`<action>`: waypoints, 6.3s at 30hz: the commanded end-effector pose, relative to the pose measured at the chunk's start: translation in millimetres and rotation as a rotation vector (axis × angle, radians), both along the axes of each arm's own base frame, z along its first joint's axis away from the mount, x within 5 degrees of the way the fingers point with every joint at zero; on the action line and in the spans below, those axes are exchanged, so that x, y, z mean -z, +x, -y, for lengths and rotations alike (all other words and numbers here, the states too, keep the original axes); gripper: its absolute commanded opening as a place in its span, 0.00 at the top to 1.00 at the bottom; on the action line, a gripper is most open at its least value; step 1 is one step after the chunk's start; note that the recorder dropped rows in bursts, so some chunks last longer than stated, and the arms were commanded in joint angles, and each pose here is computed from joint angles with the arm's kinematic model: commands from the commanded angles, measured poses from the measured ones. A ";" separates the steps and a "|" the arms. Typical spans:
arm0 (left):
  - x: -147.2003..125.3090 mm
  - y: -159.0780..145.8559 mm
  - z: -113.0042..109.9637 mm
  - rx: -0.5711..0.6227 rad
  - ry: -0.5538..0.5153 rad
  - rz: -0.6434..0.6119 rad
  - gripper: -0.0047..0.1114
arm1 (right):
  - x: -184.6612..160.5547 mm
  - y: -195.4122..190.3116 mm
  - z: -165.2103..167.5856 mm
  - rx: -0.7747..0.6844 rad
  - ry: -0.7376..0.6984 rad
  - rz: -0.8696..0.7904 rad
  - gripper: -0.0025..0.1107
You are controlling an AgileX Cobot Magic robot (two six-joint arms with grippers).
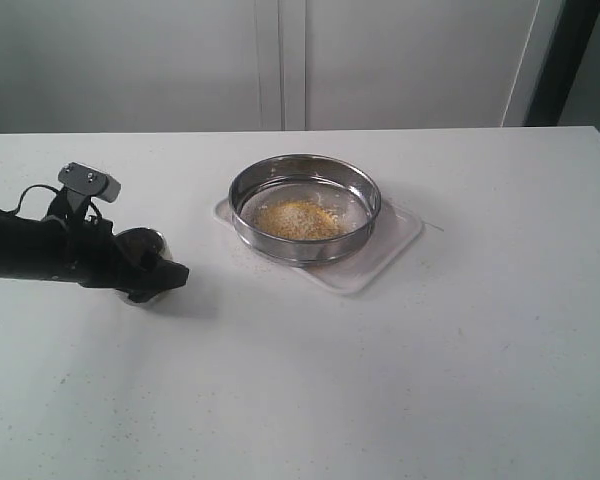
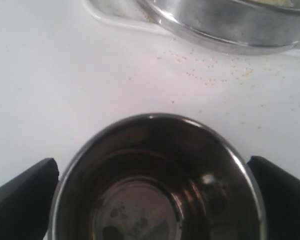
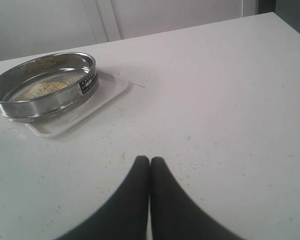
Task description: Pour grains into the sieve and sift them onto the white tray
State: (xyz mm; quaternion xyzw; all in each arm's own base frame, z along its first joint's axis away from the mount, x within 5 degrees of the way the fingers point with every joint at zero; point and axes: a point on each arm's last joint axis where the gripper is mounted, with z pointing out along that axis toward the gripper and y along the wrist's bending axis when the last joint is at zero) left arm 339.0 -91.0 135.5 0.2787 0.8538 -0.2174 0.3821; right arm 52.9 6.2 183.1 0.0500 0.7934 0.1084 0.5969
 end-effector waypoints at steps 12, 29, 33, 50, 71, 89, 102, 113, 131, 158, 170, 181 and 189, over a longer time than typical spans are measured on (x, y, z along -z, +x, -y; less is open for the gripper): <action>-57.1 -5.9 -3.8 0.023 0.050 0.221 0.05 | 0.8 0.2 0.1 -0.001 -0.004 0.013 0.98; -114.9 -24.4 -1.0 -0.055 -0.166 0.251 0.61 | 0.8 0.2 0.1 -0.001 -0.004 0.013 0.98; -116.9 -32.7 6.8 0.062 -0.206 0.231 0.89 | 0.8 0.2 0.1 -0.001 -0.004 0.013 0.98; -105.5 -43.9 -6.8 0.040 0.069 -0.042 0.96 | 0.8 0.2 0.1 -0.001 -0.004 0.013 0.98; -105.9 -45.7 -53.8 -0.450 0.403 -0.310 0.96 | 0.8 0.2 0.1 -0.001 -0.004 0.013 0.98; -129.6 -96.9 -32.2 -0.356 0.382 -0.297 0.96 | 0.8 0.2 0.1 -0.001 -0.004 0.013 0.98; -137.5 -149.2 -42.1 -0.450 0.254 -0.281 0.96 | 0.8 0.2 0.1 -0.001 -0.004 0.013 0.98; -128.6 -194.9 -48.9 -0.457 0.171 -0.259 0.96 | 0.8 0.2 0.1 -0.001 -0.004 0.013 0.98; -113.2 -254.2 -63.1 -0.449 0.147 -0.184 0.96 | 0.8 0.2 0.1 -0.001 -0.004 0.013 0.98; -113.5 -253.8 -63.0 -0.449 0.145 -0.180 0.96 | 0.8 0.2 -0.1 -0.002 -0.001 0.012 0.98; -113.5 -253.8 -63.0 -0.449 0.145 -0.180 0.96 | 0.8 0.2 -0.1 -0.002 -0.001 0.012 0.98; -113.5 -253.8 -63.0 -0.449 0.145 -0.180 0.96 | -16.9 3.0 -0.4 -0.002 0.015 0.208 0.98; -113.5 -253.8 -63.0 -0.449 0.145 -0.180 0.96 | -39.6 1.5 -0.3 -0.003 0.044 0.457 0.98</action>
